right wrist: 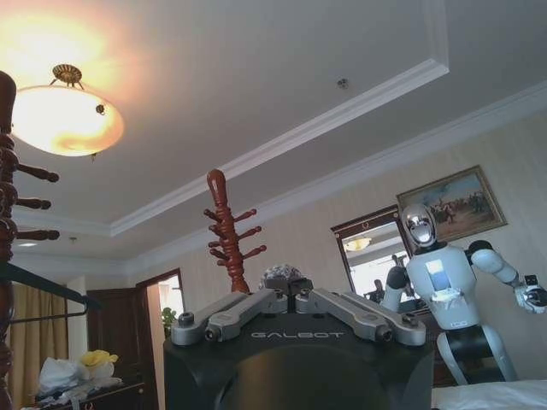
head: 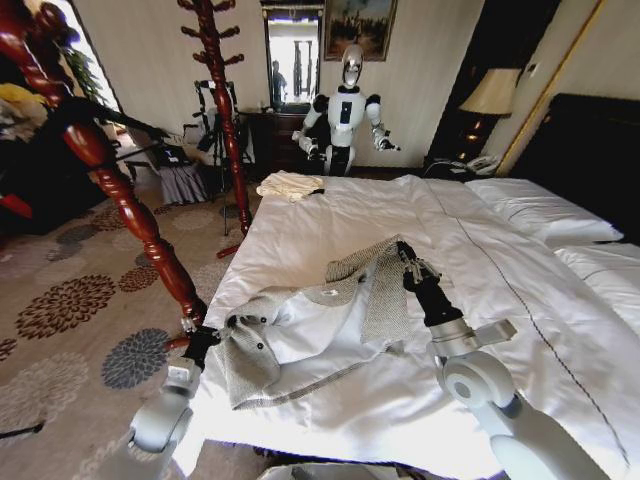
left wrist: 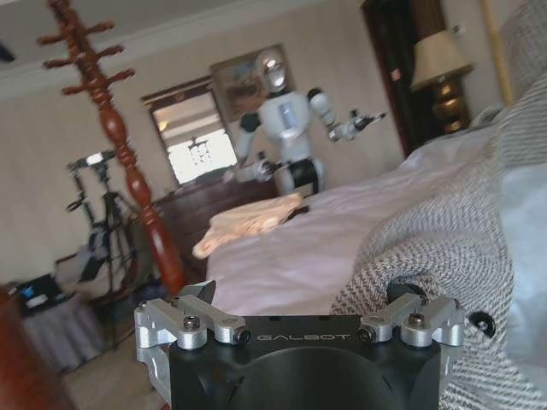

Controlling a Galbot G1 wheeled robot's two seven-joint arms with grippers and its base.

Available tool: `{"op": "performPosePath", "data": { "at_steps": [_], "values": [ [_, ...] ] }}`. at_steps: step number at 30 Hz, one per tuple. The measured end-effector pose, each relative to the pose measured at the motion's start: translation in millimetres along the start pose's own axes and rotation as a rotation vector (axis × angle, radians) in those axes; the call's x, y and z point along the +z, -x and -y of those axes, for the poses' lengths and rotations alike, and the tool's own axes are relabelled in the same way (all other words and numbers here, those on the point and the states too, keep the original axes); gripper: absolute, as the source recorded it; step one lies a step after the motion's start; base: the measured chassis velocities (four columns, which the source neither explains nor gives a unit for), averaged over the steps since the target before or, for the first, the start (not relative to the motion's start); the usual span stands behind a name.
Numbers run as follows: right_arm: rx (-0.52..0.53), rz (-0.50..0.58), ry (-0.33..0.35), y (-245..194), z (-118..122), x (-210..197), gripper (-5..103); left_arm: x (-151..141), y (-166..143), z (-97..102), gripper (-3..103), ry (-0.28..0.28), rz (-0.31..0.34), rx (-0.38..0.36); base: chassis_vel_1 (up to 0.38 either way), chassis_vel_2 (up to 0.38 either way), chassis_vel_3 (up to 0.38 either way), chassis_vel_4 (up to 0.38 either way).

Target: Pick up the clothes from the bed and hang them on the clothes hanger.

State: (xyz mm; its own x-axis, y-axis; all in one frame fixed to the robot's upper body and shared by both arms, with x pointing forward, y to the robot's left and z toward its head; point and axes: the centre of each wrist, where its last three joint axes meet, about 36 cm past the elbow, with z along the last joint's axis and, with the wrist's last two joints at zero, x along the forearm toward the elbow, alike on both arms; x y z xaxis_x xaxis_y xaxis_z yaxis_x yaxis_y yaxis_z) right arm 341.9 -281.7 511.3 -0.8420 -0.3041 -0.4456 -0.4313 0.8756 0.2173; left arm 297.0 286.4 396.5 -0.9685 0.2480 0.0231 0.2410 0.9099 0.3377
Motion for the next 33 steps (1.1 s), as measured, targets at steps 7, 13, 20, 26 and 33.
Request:
{"op": "performPosePath", "data": {
  "at_steps": [7, 13, 20, 26, 33],
  "values": [
    [0.007, 0.026, 0.016, 4, 2, -6, 0, 18, -10, -4.4, 100, 0.226, 0.081, 0.193, 0.000, 0.000, 0.000, 0.000],
    [0.004, 0.051, 0.032, 9, 1, -13, 0, 38, -25, -6.4, 100, 0.303, 0.075, 0.363, 0.000, 0.000, 0.000, 0.000],
    [-0.006, 0.051, 0.042, 9, -3, -15, 0, 10, -19, -17.2, 100, 0.239, 0.150, 0.433, 0.000, 0.000, 0.000, 0.000],
    [-0.011, 0.038, 0.048, 8, -6, -11, 0, -49, -15, 19.4, 100, 0.070, 0.254, 0.360, 0.000, 0.000, 0.000, 0.000],
    [-0.008, 0.029, 0.049, 10, -5, -6, 0, -20, -18, 70.6, 100, 0.216, 0.116, 0.270, 0.000, 0.000, 0.000, 0.000]
  ]
}}
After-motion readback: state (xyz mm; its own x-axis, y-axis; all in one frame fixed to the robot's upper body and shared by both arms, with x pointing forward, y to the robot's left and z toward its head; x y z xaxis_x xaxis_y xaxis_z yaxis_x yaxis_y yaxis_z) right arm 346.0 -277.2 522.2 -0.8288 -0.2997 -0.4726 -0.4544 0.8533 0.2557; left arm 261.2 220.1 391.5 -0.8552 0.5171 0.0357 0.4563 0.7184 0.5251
